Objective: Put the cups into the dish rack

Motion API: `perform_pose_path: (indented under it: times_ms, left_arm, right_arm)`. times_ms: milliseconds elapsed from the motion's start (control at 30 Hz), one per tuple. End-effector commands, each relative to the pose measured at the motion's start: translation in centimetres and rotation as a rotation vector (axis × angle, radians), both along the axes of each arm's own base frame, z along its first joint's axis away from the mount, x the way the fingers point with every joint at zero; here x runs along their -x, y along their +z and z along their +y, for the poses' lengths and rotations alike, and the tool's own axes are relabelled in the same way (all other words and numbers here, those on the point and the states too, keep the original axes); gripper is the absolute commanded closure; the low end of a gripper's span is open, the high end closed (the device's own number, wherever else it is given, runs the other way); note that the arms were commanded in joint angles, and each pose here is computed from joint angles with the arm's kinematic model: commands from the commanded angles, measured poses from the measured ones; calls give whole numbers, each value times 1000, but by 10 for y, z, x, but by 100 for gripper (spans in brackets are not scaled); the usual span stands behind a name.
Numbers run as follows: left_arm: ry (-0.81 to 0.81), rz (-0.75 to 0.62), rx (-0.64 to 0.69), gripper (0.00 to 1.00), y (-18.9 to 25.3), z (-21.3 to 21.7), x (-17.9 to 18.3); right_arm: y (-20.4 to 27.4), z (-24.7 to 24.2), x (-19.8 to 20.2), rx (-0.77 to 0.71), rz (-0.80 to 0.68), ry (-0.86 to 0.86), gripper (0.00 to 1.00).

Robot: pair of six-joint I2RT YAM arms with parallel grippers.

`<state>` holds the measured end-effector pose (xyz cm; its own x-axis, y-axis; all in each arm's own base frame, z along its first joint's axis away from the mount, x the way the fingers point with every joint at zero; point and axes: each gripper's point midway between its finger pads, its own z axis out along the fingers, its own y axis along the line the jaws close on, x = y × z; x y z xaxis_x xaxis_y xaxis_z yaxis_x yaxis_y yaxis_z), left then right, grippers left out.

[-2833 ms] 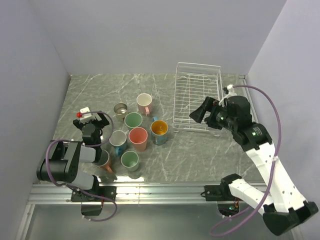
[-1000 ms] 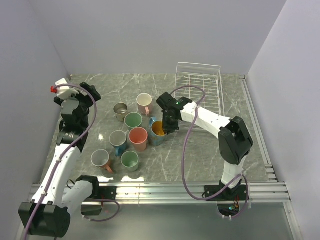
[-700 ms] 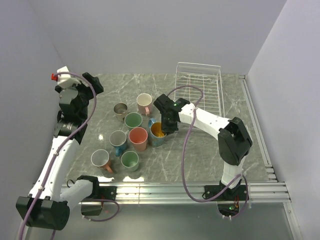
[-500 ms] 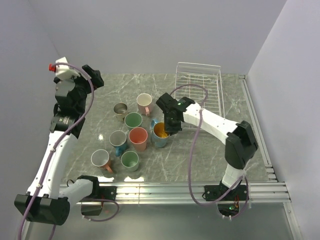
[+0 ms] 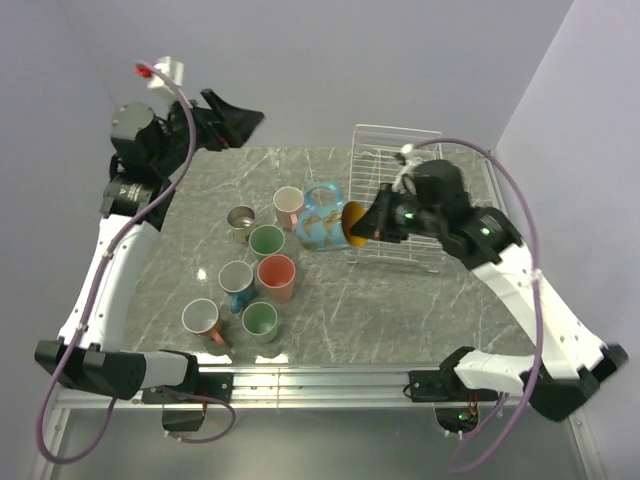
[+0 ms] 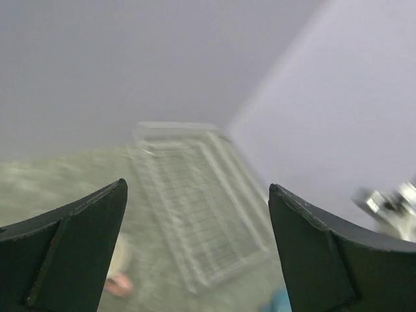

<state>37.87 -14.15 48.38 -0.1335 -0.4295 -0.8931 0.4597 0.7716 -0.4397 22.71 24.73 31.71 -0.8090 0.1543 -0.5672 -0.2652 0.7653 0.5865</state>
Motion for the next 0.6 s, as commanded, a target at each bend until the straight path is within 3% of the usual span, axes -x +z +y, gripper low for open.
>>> perform_pose_path:
  times_ms: [0,67,100,300,567]
  left_arm:
    - [-508,89,145,5,-4,-69,53]
    - [-665,8,182,5,-4,-81,74]
    - [-760,38,215,4,-5,-86,95]
    - [-988,56,249,1,-25,-108,143]
    - [-1019,131,239,1,-57,-128,158]
  right_arm:
    - [60,-2,0,-294,-139,80,100]
    - [81,-7,13,-402,-172,152,100]
    - [81,-15,11,-433,-157,133,100]
    - [101,-16,27,-533,-174,200,100]
    - [133,-17,31,-700,-196,227,100]
